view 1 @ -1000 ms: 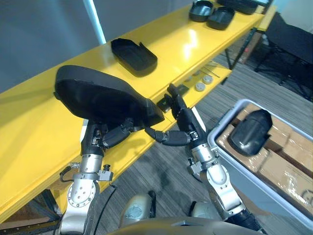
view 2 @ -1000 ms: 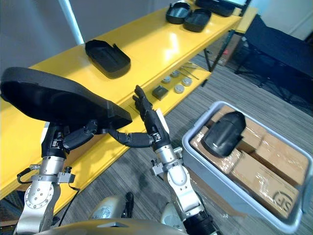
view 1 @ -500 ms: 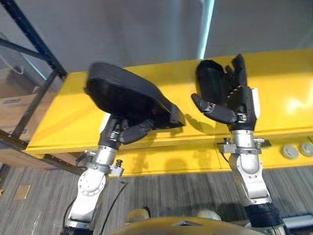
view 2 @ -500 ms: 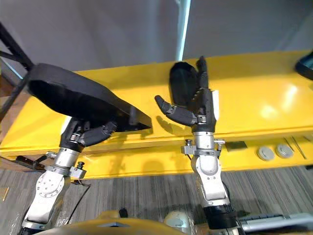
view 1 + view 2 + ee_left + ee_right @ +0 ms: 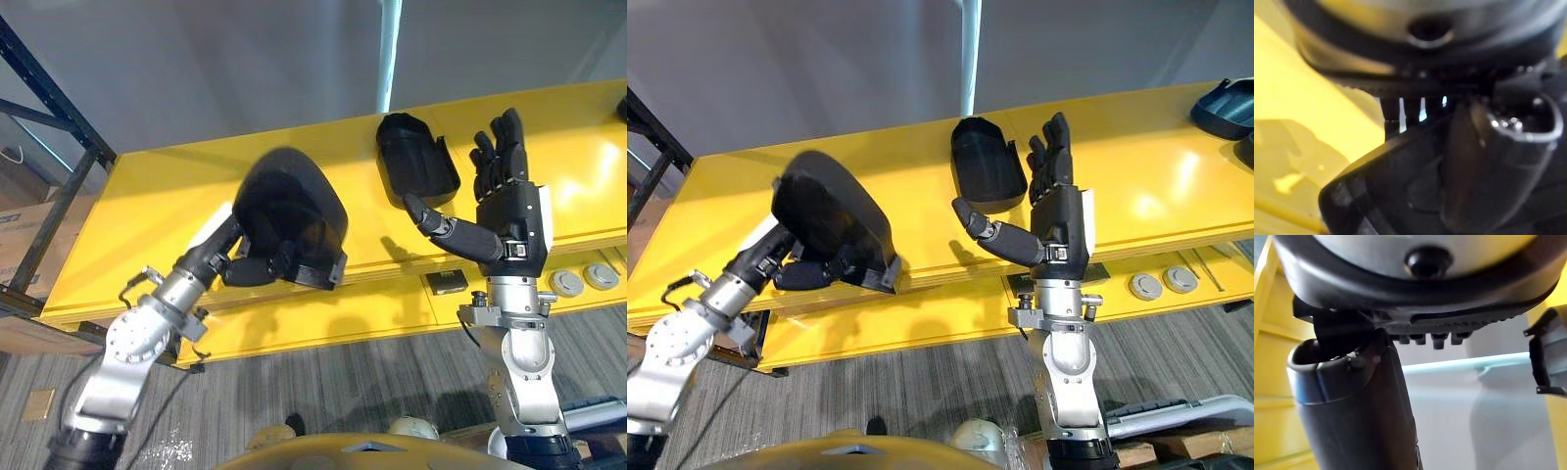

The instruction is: Walk over and take three plastic housings, then place them on the shelf

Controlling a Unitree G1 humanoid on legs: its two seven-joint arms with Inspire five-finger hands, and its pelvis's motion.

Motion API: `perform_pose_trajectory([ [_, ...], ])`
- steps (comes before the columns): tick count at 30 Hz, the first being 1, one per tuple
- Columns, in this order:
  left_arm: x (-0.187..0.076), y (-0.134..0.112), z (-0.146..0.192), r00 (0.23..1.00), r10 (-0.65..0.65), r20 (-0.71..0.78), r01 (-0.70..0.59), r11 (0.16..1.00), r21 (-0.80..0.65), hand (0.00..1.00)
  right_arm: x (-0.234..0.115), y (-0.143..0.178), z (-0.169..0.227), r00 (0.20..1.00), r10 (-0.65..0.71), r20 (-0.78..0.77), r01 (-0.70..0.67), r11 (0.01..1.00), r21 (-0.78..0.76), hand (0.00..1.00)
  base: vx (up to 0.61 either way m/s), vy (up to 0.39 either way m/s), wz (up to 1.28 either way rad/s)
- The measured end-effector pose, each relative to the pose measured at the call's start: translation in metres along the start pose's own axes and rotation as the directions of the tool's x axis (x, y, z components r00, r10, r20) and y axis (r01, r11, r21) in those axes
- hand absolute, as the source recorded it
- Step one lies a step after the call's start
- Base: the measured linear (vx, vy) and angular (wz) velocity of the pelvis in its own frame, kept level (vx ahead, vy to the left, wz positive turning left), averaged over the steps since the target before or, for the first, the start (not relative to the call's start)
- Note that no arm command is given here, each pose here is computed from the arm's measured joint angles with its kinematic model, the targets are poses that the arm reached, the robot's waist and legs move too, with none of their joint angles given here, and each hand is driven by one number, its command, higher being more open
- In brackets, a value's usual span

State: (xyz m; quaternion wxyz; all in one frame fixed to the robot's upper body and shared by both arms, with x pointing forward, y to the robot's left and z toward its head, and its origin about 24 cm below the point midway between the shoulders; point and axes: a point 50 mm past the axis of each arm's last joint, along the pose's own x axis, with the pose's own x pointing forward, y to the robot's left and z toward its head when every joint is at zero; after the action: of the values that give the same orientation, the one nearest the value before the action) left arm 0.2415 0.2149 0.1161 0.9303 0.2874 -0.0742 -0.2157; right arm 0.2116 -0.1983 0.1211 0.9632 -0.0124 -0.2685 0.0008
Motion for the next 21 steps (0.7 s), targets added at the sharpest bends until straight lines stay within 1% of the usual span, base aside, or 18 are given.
perform_pose_trajectory([
  [1, 0.004, 0.006, -0.003, 1.000, 0.006, -0.015, -0.006, 1.000, -0.004, 0.00, 0.000, 0.000, 0.000, 1.000, 0.009, -0.003, -0.009, 1.000, 0.001, 1.00, -0.10, 0.006, -0.20],
  [3, 0.020, 0.034, -0.019, 0.994, 0.052, -0.100, -0.054, 0.998, -0.022, 0.00, 0.000, 0.000, -0.002, 0.998, 0.053, -0.026, -0.052, 0.999, 0.011, 1.00, -0.08, 0.015, -0.23],
  [4, 0.023, 0.041, -0.024, 0.990, 0.068, -0.125, -0.072, 0.997, -0.031, 0.00, 0.001, 0.001, -0.003, 0.997, 0.068, -0.032, -0.068, 0.997, 0.020, 1.00, -0.07, 0.012, -0.16],
  [6, 0.029, 0.066, -0.040, 0.967, 0.153, -0.205, -0.175, 0.980, -0.096, 0.00, 0.002, 0.002, -0.003, 0.990, 0.136, -0.049, -0.134, 0.990, 0.033, 1.00, -0.04, 0.022, -0.20],
  [9, 0.041, 0.085, -0.046, 0.943, 0.235, -0.237, -0.284, 0.937, -0.202, 0.00, 0.008, 0.005, -0.010, 0.973, 0.219, -0.066, -0.217, 0.975, 0.042, 1.00, -0.03, 0.010, -0.14],
  [12, 0.045, 0.086, -0.045, 0.941, 0.250, -0.226, -0.307, 0.913, -0.267, 0.00, 0.011, 0.011, -0.015, 0.951, 0.299, -0.085, -0.293, 0.953, 0.073, 1.00, -0.01, 0.003, -0.18],
  [14, 0.050, 0.083, -0.042, 0.950, 0.233, -0.209, -0.291, 0.902, -0.318, 0.00, 0.012, 0.015, -0.016, 0.925, 0.370, -0.088, -0.362, 0.928, 0.091, 1.00, -0.01, 0.008, -0.10],
  [17, 0.054, 0.079, -0.042, 0.949, 0.212, -0.233, -0.287, 0.887, -0.362, 0.00, 0.011, 0.023, -0.017, 0.890, 0.445, -0.102, -0.433, 0.894, 0.118, 1.00, -0.02, 0.010, -0.05],
  [19, 0.062, 0.077, -0.037, 0.949, 0.221, -0.223, -0.297, 0.864, -0.406, 0.00, 0.013, 0.028, -0.019, 0.873, 0.474, -0.112, -0.461, 0.878, 0.128, 1.00, -0.02, 0.003, 0.00],
  [21, 0.072, 0.080, -0.027, 0.947, 0.257, -0.193, -0.318, 0.835, -0.448, 0.00, 0.022, 0.039, -0.018, 0.849, 0.518, -0.104, -0.502, 0.853, 0.144, 1.00, -0.05, 0.005, -0.04],
])
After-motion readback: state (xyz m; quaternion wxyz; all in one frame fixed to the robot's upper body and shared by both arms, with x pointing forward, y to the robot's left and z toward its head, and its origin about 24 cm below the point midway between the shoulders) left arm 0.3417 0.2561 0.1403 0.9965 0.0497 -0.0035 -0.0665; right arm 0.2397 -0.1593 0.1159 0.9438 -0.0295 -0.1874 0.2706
